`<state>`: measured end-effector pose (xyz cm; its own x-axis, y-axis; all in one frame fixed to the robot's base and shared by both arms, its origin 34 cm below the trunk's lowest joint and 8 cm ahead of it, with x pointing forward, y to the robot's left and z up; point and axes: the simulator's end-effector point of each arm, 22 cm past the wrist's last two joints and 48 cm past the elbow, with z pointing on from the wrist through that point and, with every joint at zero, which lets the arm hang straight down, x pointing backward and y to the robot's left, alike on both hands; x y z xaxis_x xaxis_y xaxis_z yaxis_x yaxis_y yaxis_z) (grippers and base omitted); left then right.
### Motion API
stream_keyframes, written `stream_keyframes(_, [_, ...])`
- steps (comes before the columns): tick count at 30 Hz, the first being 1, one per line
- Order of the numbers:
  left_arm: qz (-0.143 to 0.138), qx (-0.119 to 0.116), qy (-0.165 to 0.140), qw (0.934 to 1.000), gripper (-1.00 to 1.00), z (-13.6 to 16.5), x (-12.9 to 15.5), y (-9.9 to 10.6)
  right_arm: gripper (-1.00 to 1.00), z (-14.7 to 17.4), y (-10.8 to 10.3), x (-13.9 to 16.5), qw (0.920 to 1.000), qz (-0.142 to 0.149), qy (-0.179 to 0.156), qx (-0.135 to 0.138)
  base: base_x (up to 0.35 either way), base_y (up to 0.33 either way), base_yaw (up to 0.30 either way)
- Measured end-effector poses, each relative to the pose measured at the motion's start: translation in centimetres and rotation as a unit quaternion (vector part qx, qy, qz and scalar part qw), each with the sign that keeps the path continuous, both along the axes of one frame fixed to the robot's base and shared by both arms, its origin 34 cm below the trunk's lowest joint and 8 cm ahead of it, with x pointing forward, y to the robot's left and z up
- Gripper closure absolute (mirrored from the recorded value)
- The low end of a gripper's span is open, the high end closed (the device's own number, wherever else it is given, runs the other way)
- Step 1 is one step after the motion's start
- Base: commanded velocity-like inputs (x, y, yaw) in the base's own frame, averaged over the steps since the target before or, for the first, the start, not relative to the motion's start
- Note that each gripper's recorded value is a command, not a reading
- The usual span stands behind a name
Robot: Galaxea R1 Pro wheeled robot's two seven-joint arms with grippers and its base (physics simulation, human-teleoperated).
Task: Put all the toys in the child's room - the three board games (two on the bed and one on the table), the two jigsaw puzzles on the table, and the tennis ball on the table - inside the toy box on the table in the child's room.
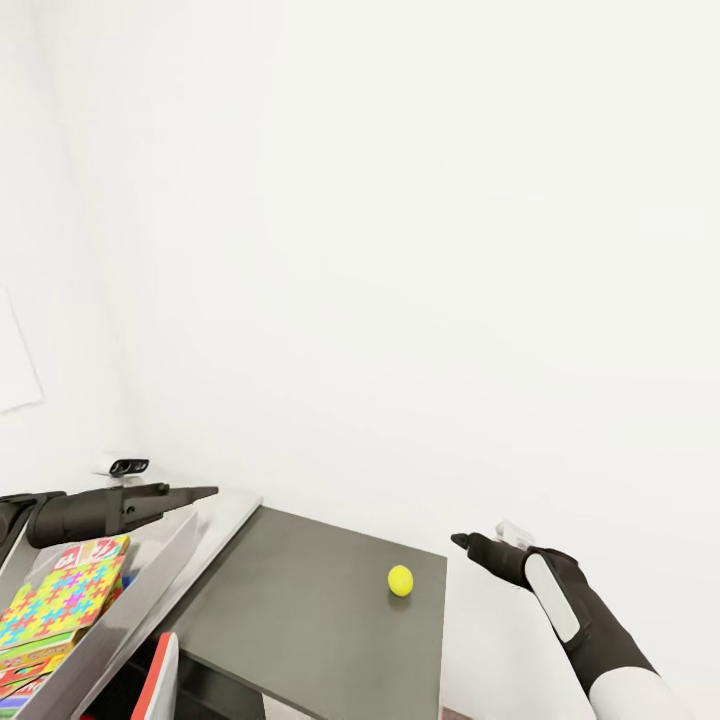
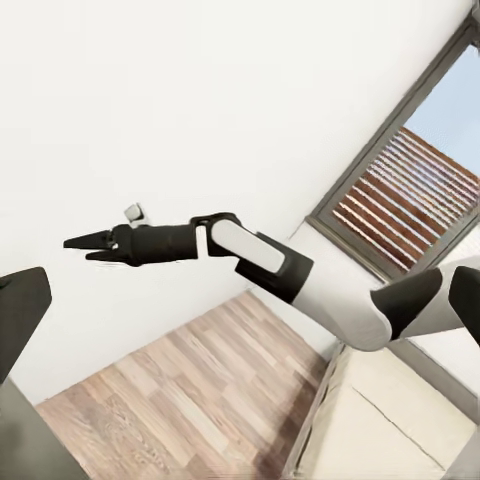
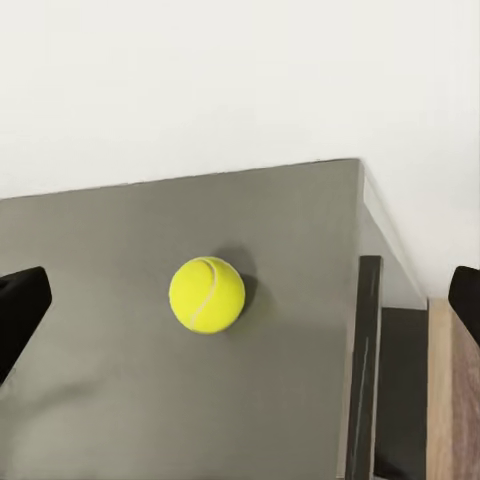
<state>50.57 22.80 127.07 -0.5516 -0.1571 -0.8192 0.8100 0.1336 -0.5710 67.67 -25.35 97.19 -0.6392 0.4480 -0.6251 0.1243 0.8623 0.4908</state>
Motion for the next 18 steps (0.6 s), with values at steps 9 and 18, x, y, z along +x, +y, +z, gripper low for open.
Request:
stream_keyframes(9, [0.006, 0.000, -0.037, 0.9993, -1.00, 2.0, -1.0, 0.2, -1.00, 1.7, 0.0, 0.7, 0.9997, 0.000, -0.023, -0.007, 0.000, 0.000, 0.000])
stream_keyframes(18, [0.015, -0.005, -0.047, 0.9988, -1.00, 2.5, -0.9, 0.8, -1.00, 2.1, -0.4, 1.2, 0.9991, -0.012, -0.040, -0.012, 0.000, 0.000, 0.000])
